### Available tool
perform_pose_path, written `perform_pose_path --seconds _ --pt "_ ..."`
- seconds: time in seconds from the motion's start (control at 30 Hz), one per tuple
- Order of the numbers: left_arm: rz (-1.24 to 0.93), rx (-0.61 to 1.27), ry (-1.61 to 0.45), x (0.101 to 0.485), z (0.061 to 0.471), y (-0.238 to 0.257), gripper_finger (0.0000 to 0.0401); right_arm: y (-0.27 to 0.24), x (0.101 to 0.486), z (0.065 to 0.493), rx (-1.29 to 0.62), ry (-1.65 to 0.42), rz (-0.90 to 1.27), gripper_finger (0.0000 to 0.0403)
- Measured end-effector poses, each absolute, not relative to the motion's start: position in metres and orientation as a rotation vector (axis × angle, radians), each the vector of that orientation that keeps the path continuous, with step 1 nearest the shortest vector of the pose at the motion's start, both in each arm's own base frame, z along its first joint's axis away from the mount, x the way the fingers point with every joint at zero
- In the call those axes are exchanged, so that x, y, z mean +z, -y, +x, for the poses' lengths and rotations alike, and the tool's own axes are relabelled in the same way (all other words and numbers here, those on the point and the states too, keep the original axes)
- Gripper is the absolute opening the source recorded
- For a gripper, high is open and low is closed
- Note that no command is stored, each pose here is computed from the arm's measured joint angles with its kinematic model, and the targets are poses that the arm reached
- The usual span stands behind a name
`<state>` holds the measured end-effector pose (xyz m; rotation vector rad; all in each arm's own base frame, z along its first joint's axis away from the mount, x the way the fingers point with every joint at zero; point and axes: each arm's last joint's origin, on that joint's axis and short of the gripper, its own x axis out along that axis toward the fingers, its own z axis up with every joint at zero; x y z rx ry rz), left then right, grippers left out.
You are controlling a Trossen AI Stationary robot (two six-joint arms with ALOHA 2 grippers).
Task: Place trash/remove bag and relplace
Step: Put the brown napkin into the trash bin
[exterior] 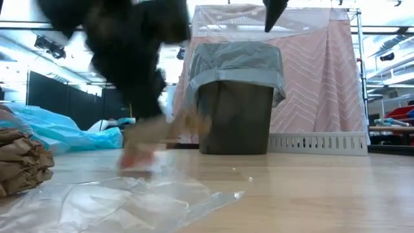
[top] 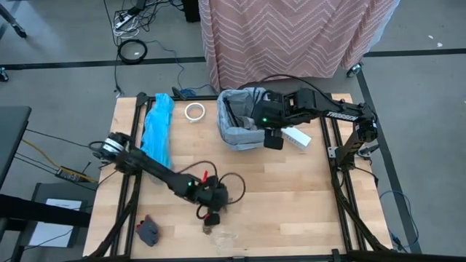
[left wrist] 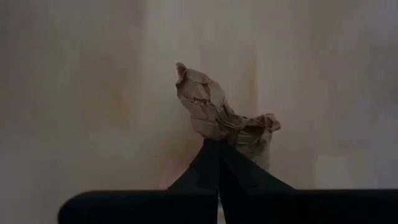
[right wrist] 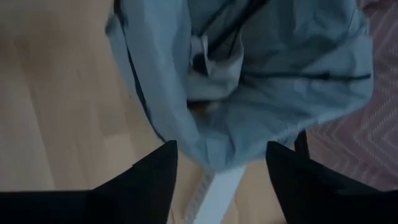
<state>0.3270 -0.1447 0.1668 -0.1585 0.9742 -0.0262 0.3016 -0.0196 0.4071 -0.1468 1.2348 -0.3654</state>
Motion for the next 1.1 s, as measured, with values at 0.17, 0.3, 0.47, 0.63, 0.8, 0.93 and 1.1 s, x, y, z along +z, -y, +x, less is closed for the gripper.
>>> perform_pose_path --seconds 0.17,0.3,0.47,0.63,0.8,0.93,1.1 --pt "-0.076 0.032 -0.943 0.227 0.329 0.124 0.0003 0.019 0.409 0.299 -0.365 -1.228 -0.144 0.0197" --pt "-0.005 0.124 -0.948 0.283 0.318 0.103 0.0002 0.019 0.413 0.295 -0.375 -1.213 -0.132 0.0182" --pt "0.101 0.27 -0.813 0.35 0.303 0.07 0.0001 0.02 0.42 0.286 -0.398 -1.18 -0.098 0.0178" --pt "0.226 0.443 -0.649 0.404 0.294 0.023 0.0001 0.021 0.427 0.279 -0.407 -1.156 -0.084 0.0178" --pt "0.243 0.552 -0.532 0.429 0.301 -0.031 0.0001 0.022 0.432 0.271 -0.412 -1.134 -0.078 0.0176" --pt "0.203 0.573 -0.488 0.423 0.315 -0.071 0.0001 0.022 0.438 0.263 -0.415 -1.111 -0.074 0.0176" --pt "0.148 0.499 -0.469 0.405 0.339 -0.103 0.0001 0.023 0.442 0.258 -0.417 -1.094 -0.074 0.0174"
